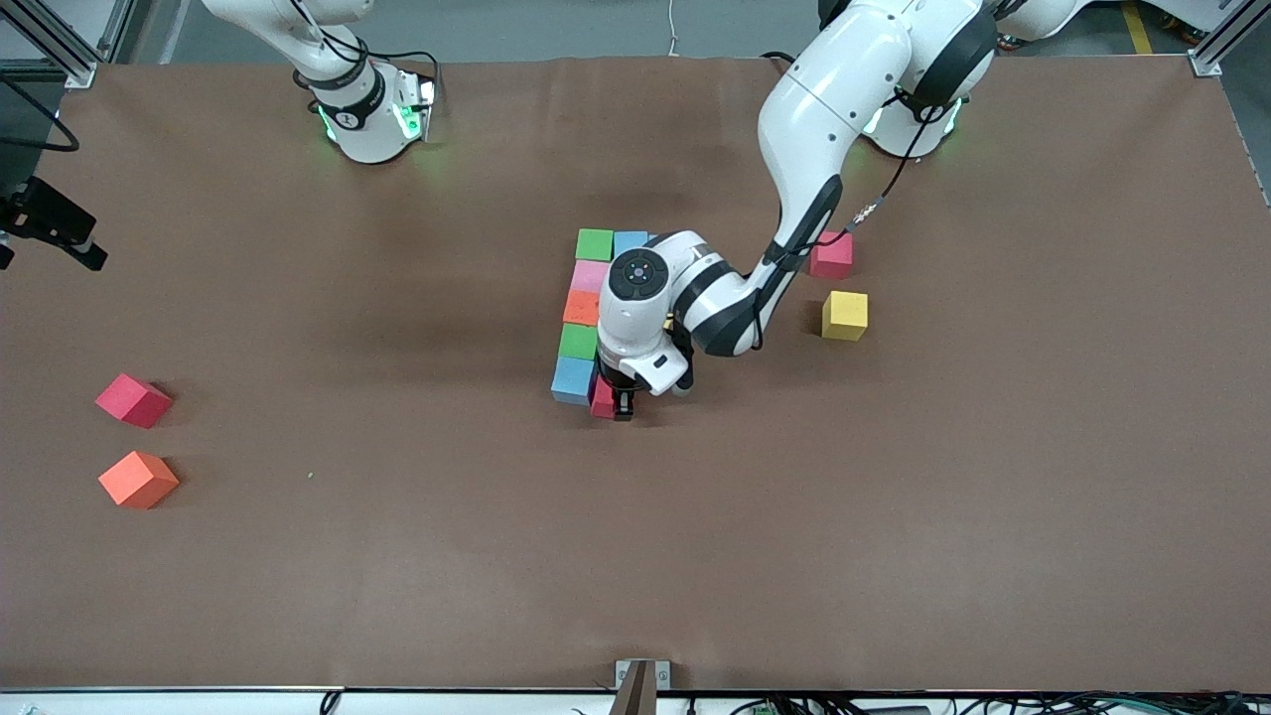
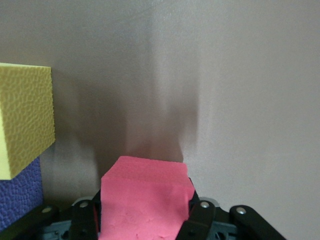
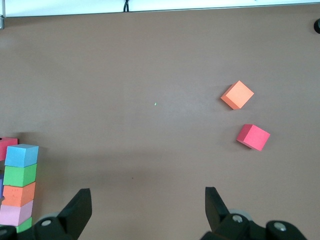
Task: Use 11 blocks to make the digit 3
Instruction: 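Lower the pink cube beside the blue cube and release it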
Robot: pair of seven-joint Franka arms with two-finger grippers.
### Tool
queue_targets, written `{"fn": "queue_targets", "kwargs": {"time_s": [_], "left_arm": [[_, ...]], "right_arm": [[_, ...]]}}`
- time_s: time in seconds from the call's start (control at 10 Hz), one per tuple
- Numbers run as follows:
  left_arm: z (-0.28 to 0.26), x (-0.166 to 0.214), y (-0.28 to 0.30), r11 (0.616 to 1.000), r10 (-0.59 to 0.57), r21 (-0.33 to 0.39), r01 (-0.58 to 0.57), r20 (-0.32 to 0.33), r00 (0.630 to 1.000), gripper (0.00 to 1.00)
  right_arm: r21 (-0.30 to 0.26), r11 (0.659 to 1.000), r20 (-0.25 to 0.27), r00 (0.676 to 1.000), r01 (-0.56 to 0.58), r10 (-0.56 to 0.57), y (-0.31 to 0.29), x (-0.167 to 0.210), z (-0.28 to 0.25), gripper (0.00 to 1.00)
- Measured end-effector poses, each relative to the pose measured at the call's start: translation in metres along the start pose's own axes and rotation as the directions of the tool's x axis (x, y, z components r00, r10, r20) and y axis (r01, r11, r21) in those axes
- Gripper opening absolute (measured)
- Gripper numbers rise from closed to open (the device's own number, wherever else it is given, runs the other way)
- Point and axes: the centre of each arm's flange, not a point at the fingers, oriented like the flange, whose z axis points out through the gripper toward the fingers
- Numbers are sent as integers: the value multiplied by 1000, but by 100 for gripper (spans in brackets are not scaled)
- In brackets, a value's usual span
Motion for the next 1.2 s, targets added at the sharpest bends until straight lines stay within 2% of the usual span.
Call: {"fn": "queue_targets", "kwargs": {"time_s": [0.1, 0.2, 0.4, 0.5, 0.8, 1.0, 1.2], "left_arm": [[2, 0, -1, 1000, 1, 0, -1, 1, 1000, 67], [5, -1, -3, 1000, 4, 2, -4, 1, 1000, 69], [7, -6, -9, 1000, 13, 1, -13, 4, 1000, 95], [1, -10, -7, 1000, 15, -7, -15, 13, 1000, 100], [-47, -13, 13, 999, 11, -45, -11, 5, 1000, 100], [-80, 7, 35, 998, 6, -54, -9, -69, 998, 100], [-96, 46, 47, 999, 39, -5, -40, -143, 989, 100]], "right_arm": [[1, 1000, 0, 1000, 3, -3, -2, 0, 0, 100], [1, 1000, 0, 1000, 4, -4, -2, 0, 0, 100], [1, 1000, 0, 1000, 4, -4, -3, 0, 0, 100], [1, 1000, 0, 1000, 5, -5, -3, 0, 0, 100], [1, 1000, -1, 1000, 6, -6, -3, 0, 0, 100], [1, 1000, -1, 1000, 6, -6, -4, 0, 0, 100], [1, 1000, -1, 1000, 7, -7, -4, 0, 0, 100]]}}
